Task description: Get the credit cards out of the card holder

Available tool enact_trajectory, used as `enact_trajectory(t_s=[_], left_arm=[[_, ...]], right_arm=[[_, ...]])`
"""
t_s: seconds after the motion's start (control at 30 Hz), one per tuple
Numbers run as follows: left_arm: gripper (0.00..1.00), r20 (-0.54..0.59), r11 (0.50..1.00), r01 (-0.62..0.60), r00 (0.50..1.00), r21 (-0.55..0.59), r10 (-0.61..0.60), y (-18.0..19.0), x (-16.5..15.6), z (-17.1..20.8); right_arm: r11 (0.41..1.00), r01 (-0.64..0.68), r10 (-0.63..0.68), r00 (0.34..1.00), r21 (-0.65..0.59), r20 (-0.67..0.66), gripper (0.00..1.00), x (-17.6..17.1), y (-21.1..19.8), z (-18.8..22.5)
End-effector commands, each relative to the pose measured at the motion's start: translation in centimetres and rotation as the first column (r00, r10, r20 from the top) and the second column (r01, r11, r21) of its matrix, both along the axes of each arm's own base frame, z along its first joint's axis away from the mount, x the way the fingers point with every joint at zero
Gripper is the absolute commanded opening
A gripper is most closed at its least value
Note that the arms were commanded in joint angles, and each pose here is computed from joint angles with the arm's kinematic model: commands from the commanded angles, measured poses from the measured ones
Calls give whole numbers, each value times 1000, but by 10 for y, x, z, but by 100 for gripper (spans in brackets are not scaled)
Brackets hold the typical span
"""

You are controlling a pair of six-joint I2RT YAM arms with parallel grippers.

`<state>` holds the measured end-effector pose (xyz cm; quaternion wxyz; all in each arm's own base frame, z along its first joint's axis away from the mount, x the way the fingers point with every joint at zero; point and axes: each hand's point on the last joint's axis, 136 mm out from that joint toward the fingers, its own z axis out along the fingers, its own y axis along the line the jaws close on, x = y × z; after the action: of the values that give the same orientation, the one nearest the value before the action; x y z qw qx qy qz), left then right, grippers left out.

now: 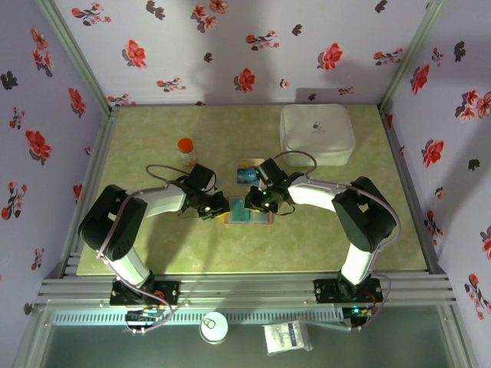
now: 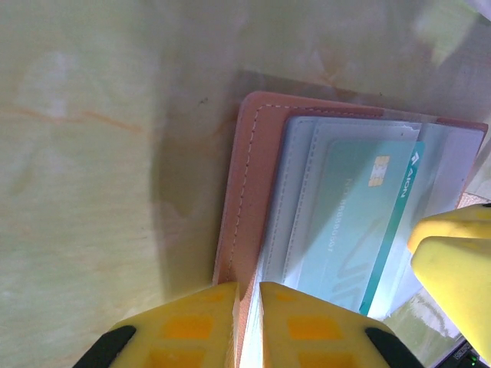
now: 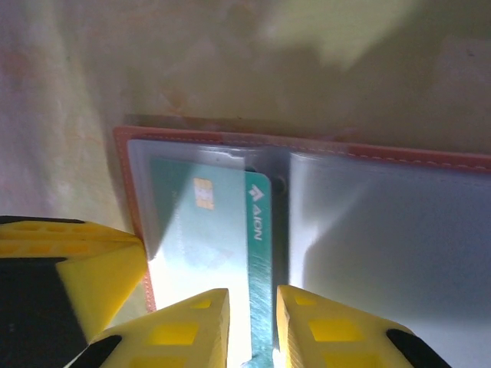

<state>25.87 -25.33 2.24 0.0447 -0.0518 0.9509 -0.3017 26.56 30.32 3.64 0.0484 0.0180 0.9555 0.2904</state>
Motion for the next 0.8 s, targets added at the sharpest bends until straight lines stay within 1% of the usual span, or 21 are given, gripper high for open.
enact_trajectory(t_s=[0.0, 0.2, 0.43, 0.6, 0.77], left_arm=[[13, 5, 1000, -13, 1000, 0, 13, 5, -2, 1], [13, -1, 1000, -16, 1000, 1, 16, 6, -6, 0], [13, 15, 1000, -20, 1000, -15, 20, 4, -7, 13], [13, 51, 1000, -19, 999, -14, 19, 3, 0, 27], [12, 61, 1000, -1, 998, -31, 3, -6, 9, 31]], right_arm=[[998, 21, -23, 1000, -59, -20, 23, -2, -15, -19], [998, 13, -15, 1000, -67, -23, 23, -4, -17, -24], [1000, 4, -4, 1000, -29, 16, 23, 3, -10, -3], [1000, -4, 4, 999, -9, 39, 23, 5, -7, 12], [1000, -5, 5, 999, 9, 45, 23, 5, -4, 18]])
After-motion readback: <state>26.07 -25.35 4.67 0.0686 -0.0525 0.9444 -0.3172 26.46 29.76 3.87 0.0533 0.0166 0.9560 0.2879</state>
